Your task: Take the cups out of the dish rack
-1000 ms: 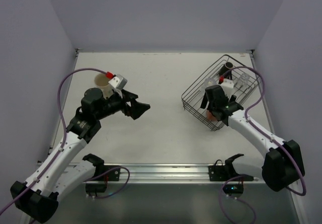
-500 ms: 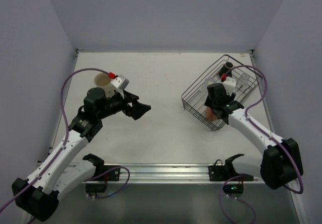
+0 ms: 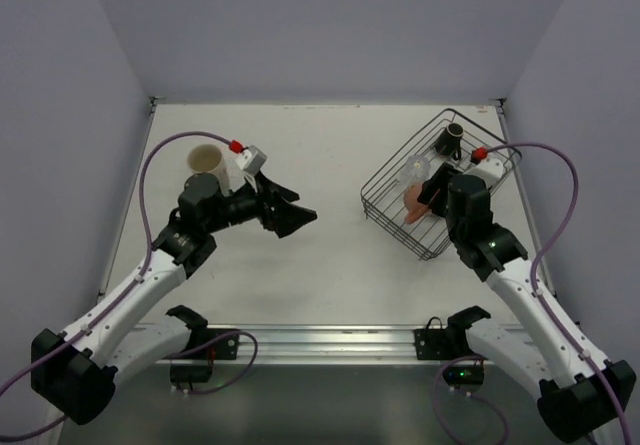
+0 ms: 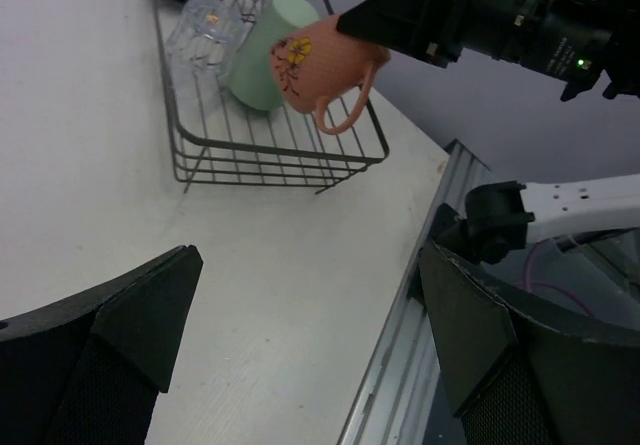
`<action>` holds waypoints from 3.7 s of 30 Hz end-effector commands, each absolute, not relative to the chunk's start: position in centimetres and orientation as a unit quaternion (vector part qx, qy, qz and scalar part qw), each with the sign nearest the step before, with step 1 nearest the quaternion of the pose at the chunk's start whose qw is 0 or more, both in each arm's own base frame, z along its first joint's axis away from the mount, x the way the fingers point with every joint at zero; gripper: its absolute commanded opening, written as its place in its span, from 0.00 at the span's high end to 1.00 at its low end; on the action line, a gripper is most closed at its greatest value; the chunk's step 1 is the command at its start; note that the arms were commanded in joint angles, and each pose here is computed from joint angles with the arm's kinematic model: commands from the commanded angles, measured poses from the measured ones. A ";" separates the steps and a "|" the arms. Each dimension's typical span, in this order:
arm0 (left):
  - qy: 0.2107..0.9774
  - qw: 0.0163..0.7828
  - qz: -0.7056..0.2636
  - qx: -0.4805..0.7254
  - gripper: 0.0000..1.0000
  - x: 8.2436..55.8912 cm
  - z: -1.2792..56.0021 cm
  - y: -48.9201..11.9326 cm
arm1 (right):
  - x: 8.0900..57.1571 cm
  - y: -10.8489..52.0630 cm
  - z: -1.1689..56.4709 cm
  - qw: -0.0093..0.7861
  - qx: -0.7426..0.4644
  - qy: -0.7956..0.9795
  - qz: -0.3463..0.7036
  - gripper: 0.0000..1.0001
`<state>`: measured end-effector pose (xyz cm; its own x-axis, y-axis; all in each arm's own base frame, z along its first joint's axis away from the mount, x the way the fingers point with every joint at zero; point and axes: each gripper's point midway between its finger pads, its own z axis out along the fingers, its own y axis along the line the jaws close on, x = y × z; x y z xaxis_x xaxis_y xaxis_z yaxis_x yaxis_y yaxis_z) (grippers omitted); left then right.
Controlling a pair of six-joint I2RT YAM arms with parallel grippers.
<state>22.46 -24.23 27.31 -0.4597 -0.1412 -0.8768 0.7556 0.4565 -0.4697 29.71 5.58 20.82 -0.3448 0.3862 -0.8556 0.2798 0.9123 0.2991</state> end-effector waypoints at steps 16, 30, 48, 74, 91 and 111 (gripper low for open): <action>0.607 0.388 -0.668 0.187 0.09 22.7 29.3 -38.7 | 26.6 9.2 34.4 0.635 0.170 0.680 0.326 0.67; 0.563 0.384 -0.707 0.186 0.20 24.7 31.8 -42.3 | 25.5 11.1 34.1 0.609 0.148 0.683 0.375 0.67; 0.670 0.422 -0.603 0.094 0.23 26.4 30.2 -38.6 | 26.7 11.0 34.3 0.610 0.167 0.674 0.381 0.69; 0.591 0.283 -0.754 0.052 0.25 21.1 31.9 -39.9 | 26.7 11.9 35.5 0.604 0.176 0.649 0.428 0.69; 0.526 0.288 -0.799 0.035 0.66 21.3 35.5 -40.8 | 26.9 13.1 33.8 0.583 0.181 0.635 0.473 0.69; 0.695 0.495 -0.509 0.118 1.00 27.6 34.9 -35.9 | 24.7 12.6 30.9 0.576 0.136 0.689 0.418 0.03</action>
